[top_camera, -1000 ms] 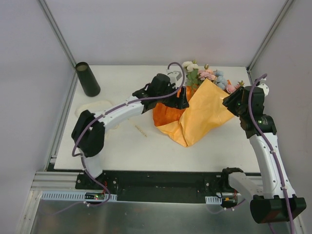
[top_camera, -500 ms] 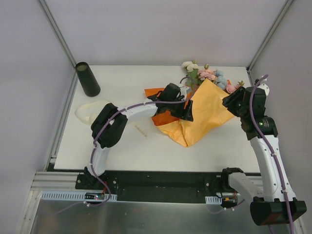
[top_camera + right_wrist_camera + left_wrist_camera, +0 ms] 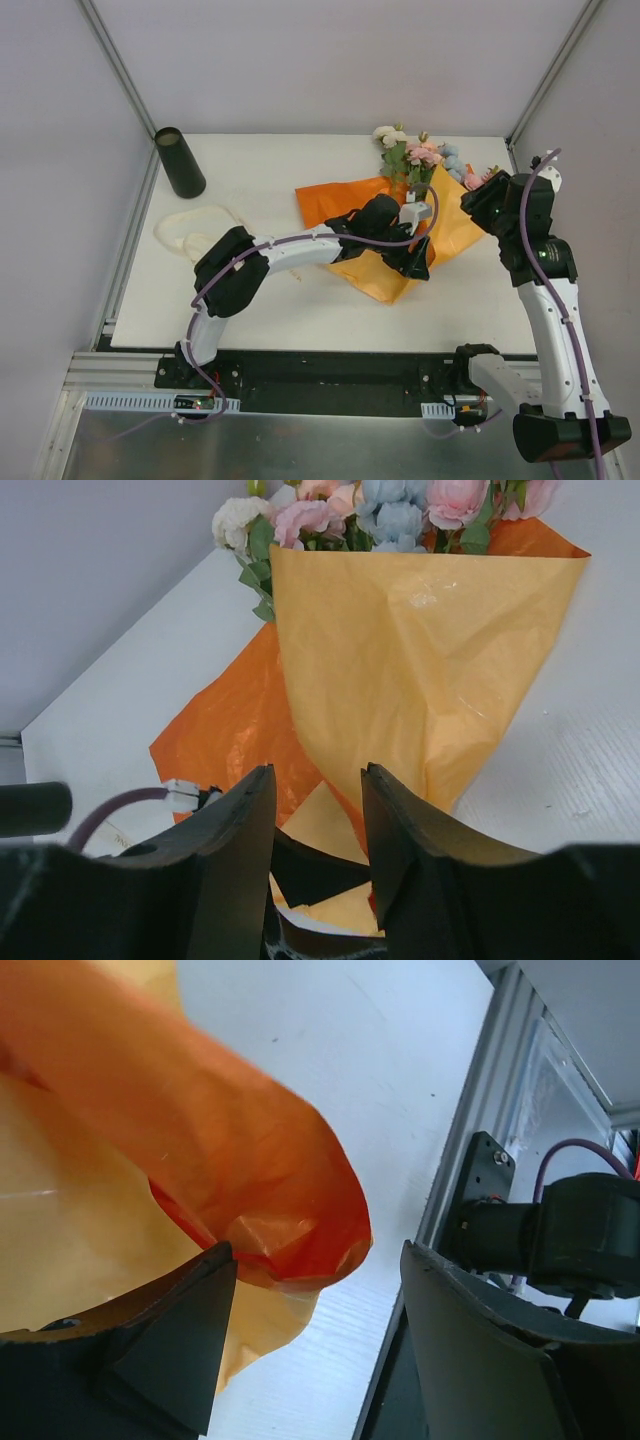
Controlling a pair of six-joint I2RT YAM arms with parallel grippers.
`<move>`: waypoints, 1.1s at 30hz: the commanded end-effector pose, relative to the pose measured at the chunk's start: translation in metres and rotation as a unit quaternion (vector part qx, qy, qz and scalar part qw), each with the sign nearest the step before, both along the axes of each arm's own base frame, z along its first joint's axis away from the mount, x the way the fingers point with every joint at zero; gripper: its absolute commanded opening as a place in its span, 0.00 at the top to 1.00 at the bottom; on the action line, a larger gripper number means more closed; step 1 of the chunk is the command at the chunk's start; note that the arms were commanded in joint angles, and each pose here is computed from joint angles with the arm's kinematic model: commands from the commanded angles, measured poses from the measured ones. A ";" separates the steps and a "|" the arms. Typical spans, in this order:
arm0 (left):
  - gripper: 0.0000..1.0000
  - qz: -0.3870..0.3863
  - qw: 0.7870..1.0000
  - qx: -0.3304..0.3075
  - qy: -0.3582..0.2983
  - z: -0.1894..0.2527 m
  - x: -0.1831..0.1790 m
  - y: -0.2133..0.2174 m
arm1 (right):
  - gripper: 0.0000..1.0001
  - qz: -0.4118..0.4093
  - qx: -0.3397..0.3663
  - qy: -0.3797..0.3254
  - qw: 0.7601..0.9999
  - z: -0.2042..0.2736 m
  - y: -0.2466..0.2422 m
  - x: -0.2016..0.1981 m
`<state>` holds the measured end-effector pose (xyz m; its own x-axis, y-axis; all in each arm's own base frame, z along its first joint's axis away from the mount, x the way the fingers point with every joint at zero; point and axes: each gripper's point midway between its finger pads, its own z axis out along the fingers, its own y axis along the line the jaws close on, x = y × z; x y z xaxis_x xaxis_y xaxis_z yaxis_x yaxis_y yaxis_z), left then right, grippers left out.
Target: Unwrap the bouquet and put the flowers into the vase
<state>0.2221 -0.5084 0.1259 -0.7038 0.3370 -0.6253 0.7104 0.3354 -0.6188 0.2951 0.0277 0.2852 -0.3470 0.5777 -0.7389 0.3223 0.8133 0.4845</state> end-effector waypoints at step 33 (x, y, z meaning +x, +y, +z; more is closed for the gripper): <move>0.29 0.000 0.988 -0.046 -0.146 0.035 -0.055 0.025 | 0.55 -0.115 0.025 0.234 0.965 -0.176 -0.028 0.036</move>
